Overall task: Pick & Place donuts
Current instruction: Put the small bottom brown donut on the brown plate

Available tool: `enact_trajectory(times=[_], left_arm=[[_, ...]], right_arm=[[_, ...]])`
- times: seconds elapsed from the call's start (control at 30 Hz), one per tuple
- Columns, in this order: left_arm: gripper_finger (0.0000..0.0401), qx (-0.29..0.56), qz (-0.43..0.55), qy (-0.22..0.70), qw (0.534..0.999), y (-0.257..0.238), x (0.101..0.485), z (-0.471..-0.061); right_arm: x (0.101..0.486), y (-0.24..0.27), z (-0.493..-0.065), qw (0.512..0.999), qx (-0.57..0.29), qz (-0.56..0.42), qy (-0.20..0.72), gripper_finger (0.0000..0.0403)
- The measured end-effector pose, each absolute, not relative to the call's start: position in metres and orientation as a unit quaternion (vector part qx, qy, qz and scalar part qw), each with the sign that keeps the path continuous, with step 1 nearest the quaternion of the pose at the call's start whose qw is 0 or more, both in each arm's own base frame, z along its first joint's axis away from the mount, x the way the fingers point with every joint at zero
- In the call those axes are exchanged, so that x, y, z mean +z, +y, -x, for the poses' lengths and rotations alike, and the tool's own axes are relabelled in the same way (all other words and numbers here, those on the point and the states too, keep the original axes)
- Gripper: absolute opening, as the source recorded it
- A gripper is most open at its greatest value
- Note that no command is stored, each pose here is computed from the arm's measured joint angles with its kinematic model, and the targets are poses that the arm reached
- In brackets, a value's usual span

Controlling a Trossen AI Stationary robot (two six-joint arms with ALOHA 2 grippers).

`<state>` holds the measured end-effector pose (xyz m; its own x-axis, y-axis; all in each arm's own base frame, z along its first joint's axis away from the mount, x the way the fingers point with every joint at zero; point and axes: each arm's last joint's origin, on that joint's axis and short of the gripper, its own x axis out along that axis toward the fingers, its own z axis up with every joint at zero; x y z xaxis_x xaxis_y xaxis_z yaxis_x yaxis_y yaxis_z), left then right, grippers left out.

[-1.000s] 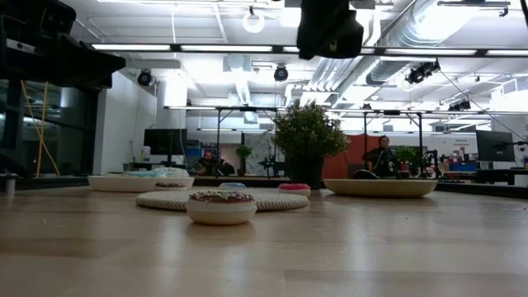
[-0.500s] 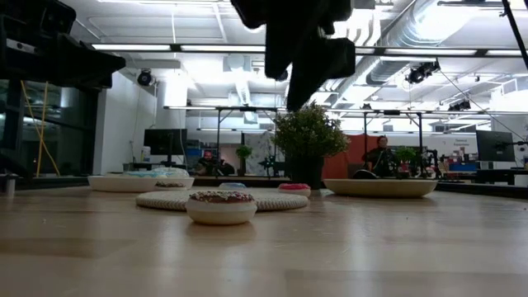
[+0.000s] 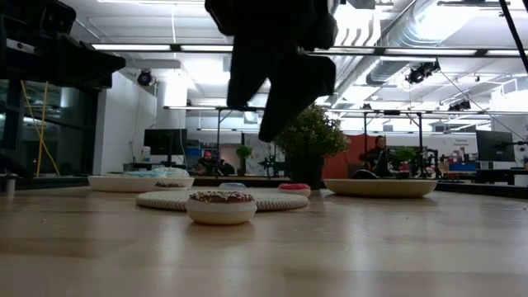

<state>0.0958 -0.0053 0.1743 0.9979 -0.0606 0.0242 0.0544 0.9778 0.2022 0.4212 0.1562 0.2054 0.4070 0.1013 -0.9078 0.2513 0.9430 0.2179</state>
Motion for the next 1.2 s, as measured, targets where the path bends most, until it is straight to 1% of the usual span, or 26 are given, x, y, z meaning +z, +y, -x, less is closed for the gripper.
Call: enact_trajectory(times=[0.13,0.27,0.43,0.67,0.97,1.2], left_arm=[[0.0,-0.029,-0.101,-0.015,0.994,-0.005,0.174,-0.096],[0.0,-0.029,-0.101,-0.015,0.994,-0.005,0.174,-0.096],[0.0,-0.029,-0.101,-0.015,0.994,-0.005,0.174,-0.096],[0.0,-0.029,-0.101,-0.015,0.994,-0.005,0.174,-0.096],[0.0,-0.029,-0.101,-0.014,0.994,-0.005,0.174,-0.096],[0.0,-0.029,-0.101,-0.014,0.994,-0.005,0.174,-0.096]], right_arm=[[0.203,0.162,-0.418,0.844,-0.03,-0.063,0.532,0.0312],[0.203,0.166,-0.417,0.849,-0.011,-0.015,0.528,0.0312],[0.196,0.172,-0.418,0.852,-0.011,-0.001,0.523,0.0312],[0.181,0.181,-0.421,0.848,0.02,-0.001,0.53,0.0312],[0.164,0.177,-0.428,0.843,0.011,-0.001,0.538,0.0312],[0.159,0.172,-0.432,0.843,0.005,-0.009,0.537,0.0312]])
